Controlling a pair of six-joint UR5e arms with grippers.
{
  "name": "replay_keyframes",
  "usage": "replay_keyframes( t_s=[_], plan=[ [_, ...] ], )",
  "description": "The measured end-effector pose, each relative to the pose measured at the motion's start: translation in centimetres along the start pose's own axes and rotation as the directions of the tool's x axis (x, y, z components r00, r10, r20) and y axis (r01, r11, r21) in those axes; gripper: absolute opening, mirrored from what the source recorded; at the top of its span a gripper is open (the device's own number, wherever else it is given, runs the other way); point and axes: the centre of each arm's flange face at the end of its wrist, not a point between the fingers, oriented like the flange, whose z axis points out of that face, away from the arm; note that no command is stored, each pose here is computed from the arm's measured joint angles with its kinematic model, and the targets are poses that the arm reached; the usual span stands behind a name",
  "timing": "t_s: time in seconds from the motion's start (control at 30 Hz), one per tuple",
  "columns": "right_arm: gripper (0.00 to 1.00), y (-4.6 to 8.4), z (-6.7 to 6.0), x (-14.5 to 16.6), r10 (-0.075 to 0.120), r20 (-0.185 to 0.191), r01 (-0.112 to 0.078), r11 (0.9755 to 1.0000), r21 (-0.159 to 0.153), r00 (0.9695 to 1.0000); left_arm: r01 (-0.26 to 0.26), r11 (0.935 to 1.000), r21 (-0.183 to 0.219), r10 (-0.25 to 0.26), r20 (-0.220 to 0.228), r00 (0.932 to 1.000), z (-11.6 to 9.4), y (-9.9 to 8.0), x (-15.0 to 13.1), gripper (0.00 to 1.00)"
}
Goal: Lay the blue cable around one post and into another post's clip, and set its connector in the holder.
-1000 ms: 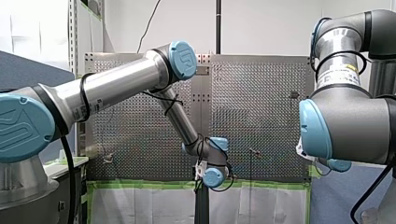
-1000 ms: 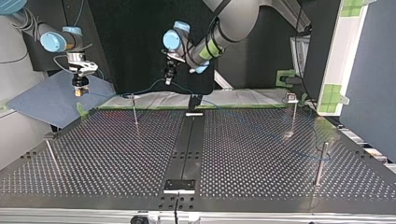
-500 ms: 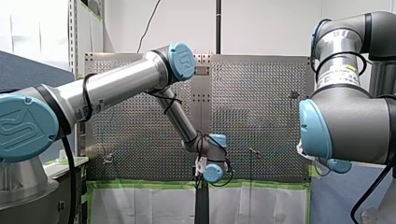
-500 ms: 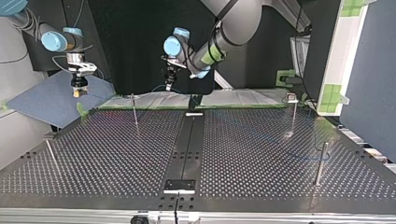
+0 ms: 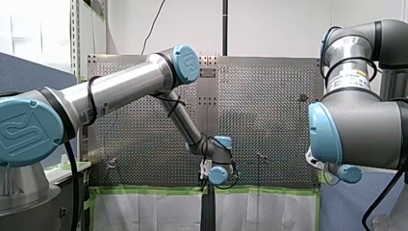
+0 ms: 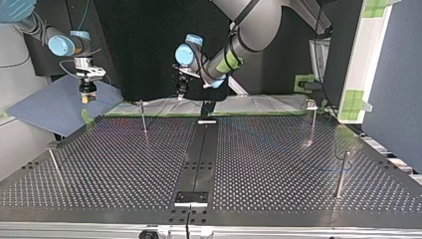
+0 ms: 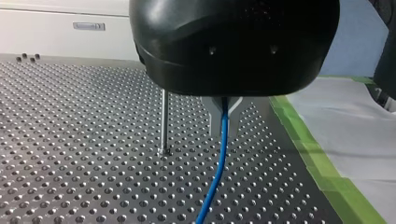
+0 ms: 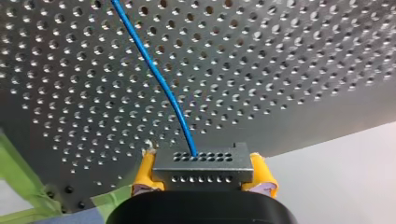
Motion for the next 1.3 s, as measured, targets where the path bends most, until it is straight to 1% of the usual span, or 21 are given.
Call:
replay_keyframes(
  t_s=[0.2, 0.4, 0.57, 1.0, 1.3],
  plan=[
    [0.0, 0.4, 0.4, -0.2, -0.006, 0.01, 0.006, 1.0, -0.005, 0.9999, -0.001, 1.0, -0.007, 0.001, -0.001, 1.0, 0.4, 0.4, -0.2, 0.02],
    [0.0, 0.4, 0.7, 0.0, -0.011, 0.019, 0.011, 0.9999, -0.006, 0.9998, -0.003, 0.9998, -0.017, 0.003, -0.005, 1.0, 0.9, 0.8, -0.4, 0.02],
    [0.0, 0.4, 0.8, 0.0, -0.015, 0.024, 0.016, 0.9998, -0.008, 0.9996, -0.005, 0.9997, -0.024, 0.005, -0.009, 0.9999, 1.1, 1.1, -0.4, 0.02],
    [0.0, 0.2, 0.9, -0.1, -0.016, 0.027, 0.016, 0.9999, -0.004, 0.9995, -0.011, 0.9992, -0.038, 0.011, -0.014, 0.9998, 1.1, 1.4, -0.4, 0.02],
    [0.0, -0.2, 1.0, -0.2, -0.017, 0.028, 0.017, 0.9999, 0.003, 0.9995, -0.013, 0.9992, -0.039, 0.013, -0.014, 0.9998, 1.1, 1.4, -0.4, 0.02]
  ],
)
